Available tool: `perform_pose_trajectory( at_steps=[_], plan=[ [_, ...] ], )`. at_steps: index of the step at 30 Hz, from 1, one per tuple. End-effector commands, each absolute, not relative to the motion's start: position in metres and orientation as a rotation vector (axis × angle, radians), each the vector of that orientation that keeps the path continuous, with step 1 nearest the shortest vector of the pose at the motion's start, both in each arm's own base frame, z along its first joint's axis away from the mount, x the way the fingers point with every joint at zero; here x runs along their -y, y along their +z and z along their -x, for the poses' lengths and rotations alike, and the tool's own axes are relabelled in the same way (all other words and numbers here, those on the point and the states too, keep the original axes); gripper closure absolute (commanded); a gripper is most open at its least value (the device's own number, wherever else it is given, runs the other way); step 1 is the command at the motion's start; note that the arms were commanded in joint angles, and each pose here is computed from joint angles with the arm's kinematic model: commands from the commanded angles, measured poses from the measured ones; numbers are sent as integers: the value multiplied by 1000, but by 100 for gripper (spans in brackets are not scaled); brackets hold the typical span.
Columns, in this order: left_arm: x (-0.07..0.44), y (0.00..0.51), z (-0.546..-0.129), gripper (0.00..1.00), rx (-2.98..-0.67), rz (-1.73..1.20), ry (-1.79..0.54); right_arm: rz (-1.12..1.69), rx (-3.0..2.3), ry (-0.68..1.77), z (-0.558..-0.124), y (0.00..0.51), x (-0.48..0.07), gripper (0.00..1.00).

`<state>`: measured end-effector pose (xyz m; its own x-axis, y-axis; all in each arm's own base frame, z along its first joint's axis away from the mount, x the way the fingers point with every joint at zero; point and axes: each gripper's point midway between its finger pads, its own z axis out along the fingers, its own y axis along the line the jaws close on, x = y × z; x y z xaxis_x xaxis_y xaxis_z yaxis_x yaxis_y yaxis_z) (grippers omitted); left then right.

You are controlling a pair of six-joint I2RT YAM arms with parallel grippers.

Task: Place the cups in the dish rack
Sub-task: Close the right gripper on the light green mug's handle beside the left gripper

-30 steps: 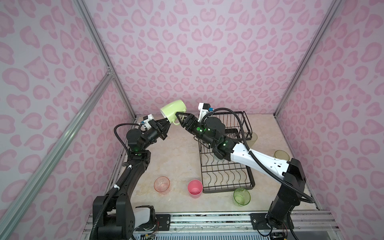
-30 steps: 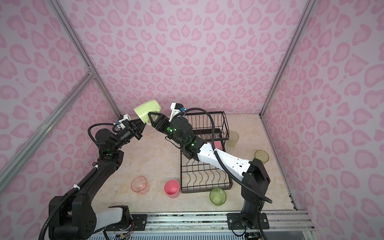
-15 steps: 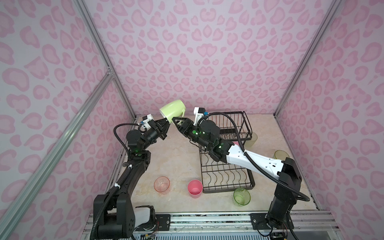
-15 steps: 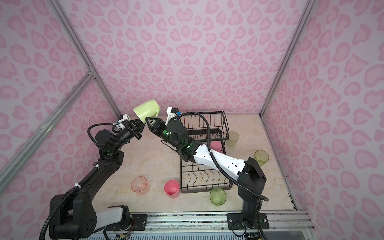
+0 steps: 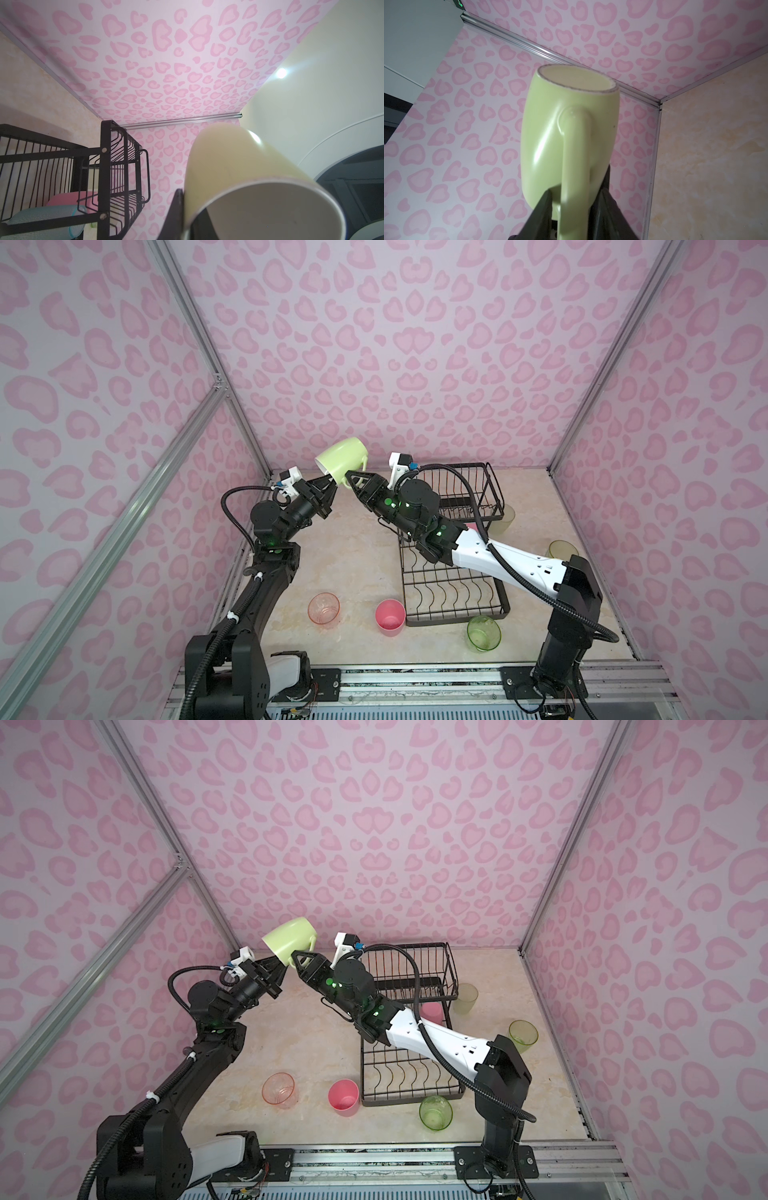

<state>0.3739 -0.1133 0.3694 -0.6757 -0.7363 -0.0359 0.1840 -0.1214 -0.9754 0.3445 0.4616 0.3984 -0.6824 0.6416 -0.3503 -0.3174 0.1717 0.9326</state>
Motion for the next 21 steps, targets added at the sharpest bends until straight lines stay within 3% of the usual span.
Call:
perform_pose_trajectory(
  at_steps=[1,12,21],
  plan=[
    [120,392,-357,97,-1489,441,-1848,-307,-1700,1629,-345,396,-467,66],
    [120,385,-359,95,-1511,454,-1831,-312,-1699,1624,-344,396,-464,88],
    [120,372,-361,74,-1552,479,-1803,-310,-1693,1606,-346,396,-463,92]
  ],
)
